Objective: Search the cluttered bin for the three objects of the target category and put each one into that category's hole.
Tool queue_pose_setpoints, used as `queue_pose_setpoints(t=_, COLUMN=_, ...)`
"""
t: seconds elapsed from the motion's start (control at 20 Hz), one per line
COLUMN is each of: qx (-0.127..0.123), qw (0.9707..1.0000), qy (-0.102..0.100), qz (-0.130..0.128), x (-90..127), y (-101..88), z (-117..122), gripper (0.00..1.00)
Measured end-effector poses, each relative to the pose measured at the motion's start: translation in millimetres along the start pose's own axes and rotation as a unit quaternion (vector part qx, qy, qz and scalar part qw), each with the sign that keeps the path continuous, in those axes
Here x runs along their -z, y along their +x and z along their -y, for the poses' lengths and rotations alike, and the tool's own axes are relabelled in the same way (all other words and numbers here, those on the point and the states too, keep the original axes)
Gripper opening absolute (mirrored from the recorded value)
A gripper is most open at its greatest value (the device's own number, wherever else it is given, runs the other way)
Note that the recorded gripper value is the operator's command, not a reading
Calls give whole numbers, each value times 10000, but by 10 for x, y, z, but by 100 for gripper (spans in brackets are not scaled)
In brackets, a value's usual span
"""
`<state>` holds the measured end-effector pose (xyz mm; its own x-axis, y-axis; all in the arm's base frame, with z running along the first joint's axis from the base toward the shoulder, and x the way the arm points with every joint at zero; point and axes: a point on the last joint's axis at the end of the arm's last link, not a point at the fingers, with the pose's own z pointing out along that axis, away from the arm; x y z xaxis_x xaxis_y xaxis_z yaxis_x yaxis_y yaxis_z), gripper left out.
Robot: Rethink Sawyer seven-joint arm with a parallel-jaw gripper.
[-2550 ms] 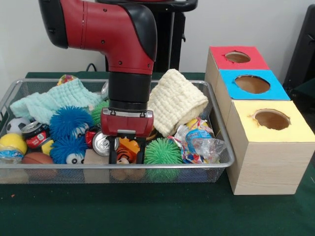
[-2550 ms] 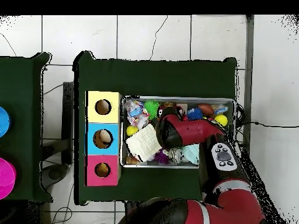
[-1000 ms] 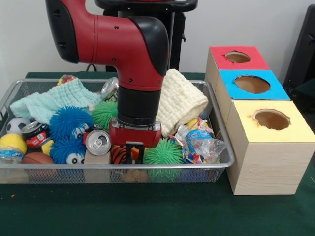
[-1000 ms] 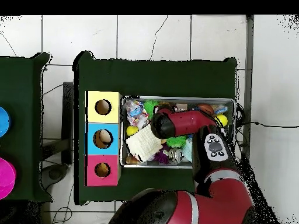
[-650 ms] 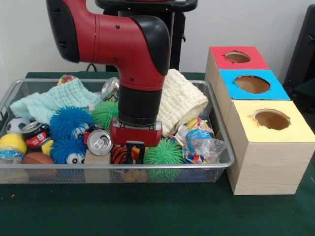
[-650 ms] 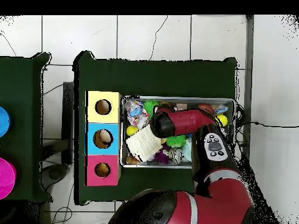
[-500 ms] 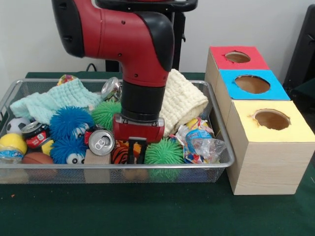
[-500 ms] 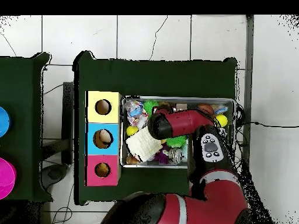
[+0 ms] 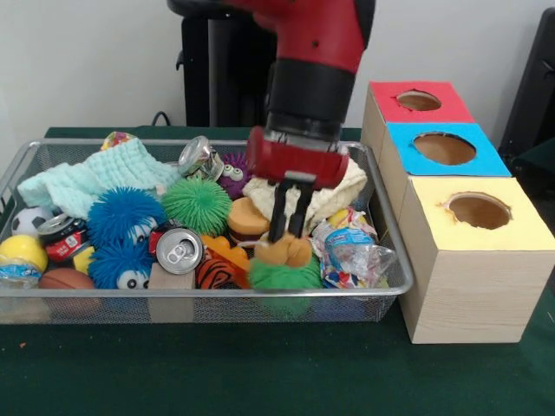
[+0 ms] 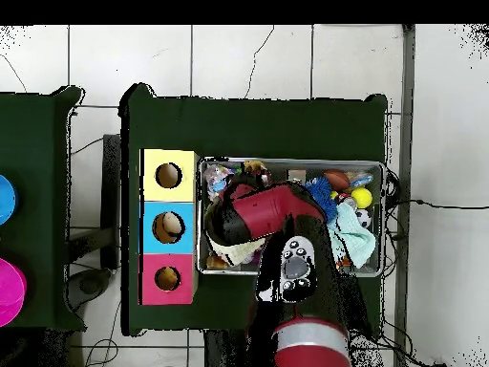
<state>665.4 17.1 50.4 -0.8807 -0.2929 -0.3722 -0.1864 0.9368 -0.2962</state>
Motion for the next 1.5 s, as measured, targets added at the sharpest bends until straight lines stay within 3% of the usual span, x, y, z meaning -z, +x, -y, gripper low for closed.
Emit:
queue_pose_setpoints(t=0.3, qx=-264, qw=9989, qy=135, qz=362, x=623, y=-330, z=209, gripper=0)
queue_pose_setpoints(t=0.5, qx=-449, qw=9979, qy=175, qz=434, x=891, y=-417, z=292, gripper=0)
queue_pose_setpoints(t=0.7, qx=-662, qw=9969, qy=173, qz=384, x=1101, y=-447, z=328, gripper=0)
queue_pose_setpoints(t=0.9, qx=-1005, qw=9949, qy=90, qz=75, x=1165, y=-364, z=338, gripper=0)
queue_pose_setpoints(t=1.05, qx=-1316, qw=9908, qy=-32, qz=-320, x=1181, y=-237, z=304, gripper=0)
queue_pose_setpoints(t=1.15, qx=-1501, qw=9864, qy=-134, qz=-655, x=1193, y=-113, z=231, gripper=0)
queue_pose_setpoints(t=1.25, qx=-1664, qw=9805, qy=-267, qz=-1012, x=1216, y=30, z=96, gripper=0)
queue_pose_setpoints(t=1.3, qx=-1697, qw=9790, qy=-300, qz=-1087, x=1222, y=65, z=60, gripper=0)
queue_pose_setpoints(t=1.35, qx=-1828, qw=9734, qy=-416, qz=-1315, x=1241, y=176, z=-63, gripper=0)
queue_pose_setpoints(t=1.45, qx=-1960, qw=9683, qy=-511, qz=-1459, x=1253, y=252, z=-147, gripper=0)
queue_pose_setpoints(t=1.5, qx=-1977, qw=9677, qy=-523, qz=-1476, x=1254, y=262, z=-157, gripper=0)
